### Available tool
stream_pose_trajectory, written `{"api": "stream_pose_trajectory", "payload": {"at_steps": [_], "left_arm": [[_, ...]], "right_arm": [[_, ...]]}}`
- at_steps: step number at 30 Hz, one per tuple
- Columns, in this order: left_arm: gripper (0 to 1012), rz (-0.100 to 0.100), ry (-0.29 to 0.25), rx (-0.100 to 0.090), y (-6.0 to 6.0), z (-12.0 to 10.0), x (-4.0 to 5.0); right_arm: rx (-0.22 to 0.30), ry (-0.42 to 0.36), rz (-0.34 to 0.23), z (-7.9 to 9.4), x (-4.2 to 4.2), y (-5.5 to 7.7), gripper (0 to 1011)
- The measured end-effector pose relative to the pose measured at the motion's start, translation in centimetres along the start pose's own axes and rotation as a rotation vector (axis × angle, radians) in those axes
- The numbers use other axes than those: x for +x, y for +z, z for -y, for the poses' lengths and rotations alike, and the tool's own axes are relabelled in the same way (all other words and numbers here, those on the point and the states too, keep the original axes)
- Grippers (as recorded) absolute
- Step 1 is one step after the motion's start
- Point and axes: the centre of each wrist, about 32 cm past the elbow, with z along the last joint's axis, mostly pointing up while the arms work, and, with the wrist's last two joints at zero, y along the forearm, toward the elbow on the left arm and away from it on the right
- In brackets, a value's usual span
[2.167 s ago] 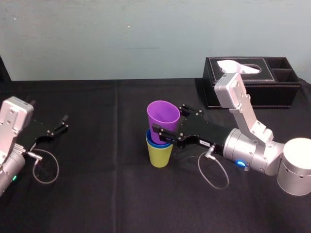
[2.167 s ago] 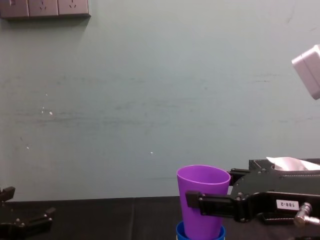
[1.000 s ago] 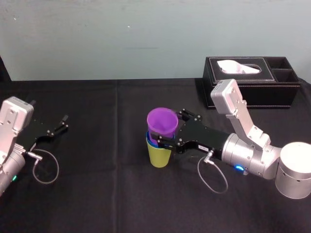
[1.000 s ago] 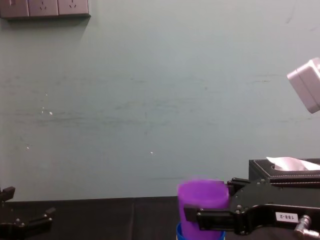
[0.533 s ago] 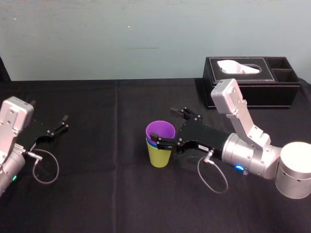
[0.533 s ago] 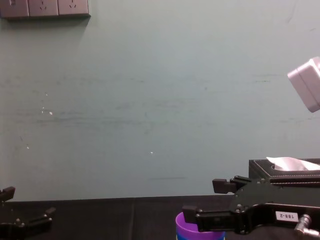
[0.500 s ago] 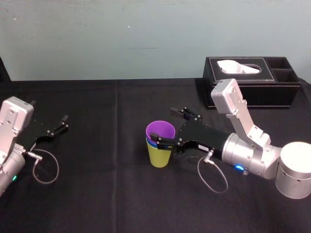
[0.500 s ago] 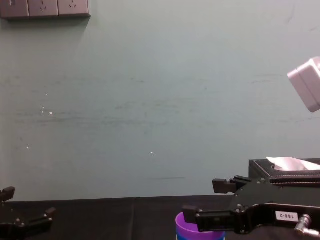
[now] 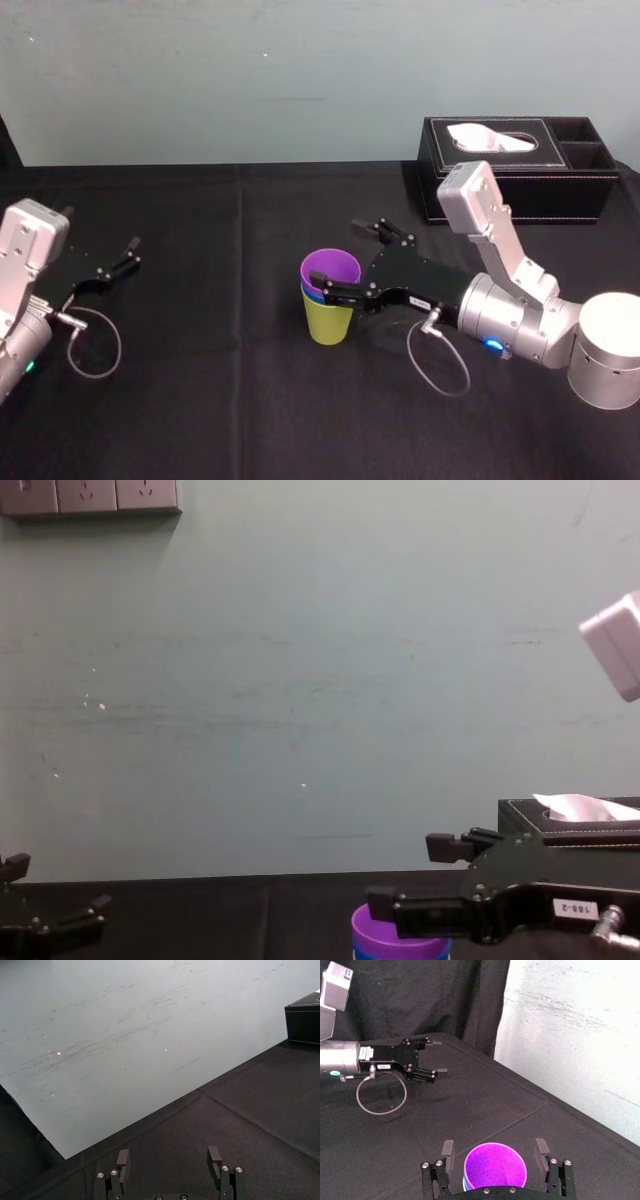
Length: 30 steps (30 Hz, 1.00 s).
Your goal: Stack the three plastic cups sequentially using one hand.
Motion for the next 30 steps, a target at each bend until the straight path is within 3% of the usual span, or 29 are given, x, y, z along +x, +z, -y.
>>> {"api": "stream_pose_trajectory", "payload": {"at_steps": [6,16,30], "left_arm": [[1010,0.0,0.0,0.0,0.0,0.0,0.0],[1010,0.0,0.0,0.0,0.0,0.0,0.0],[1010,0.0,0.0,0.0,0.0,0.0,0.0]], "right_arm": [[0.02,-0.02,-0.006,0.7,0.17,0.1,1004],[0.03,-0.113,-0.009,3.2,1.09,-0.6,1004],[0.022,-0.227,-0.024,6.7,2.56,-2.9,1004]]}}
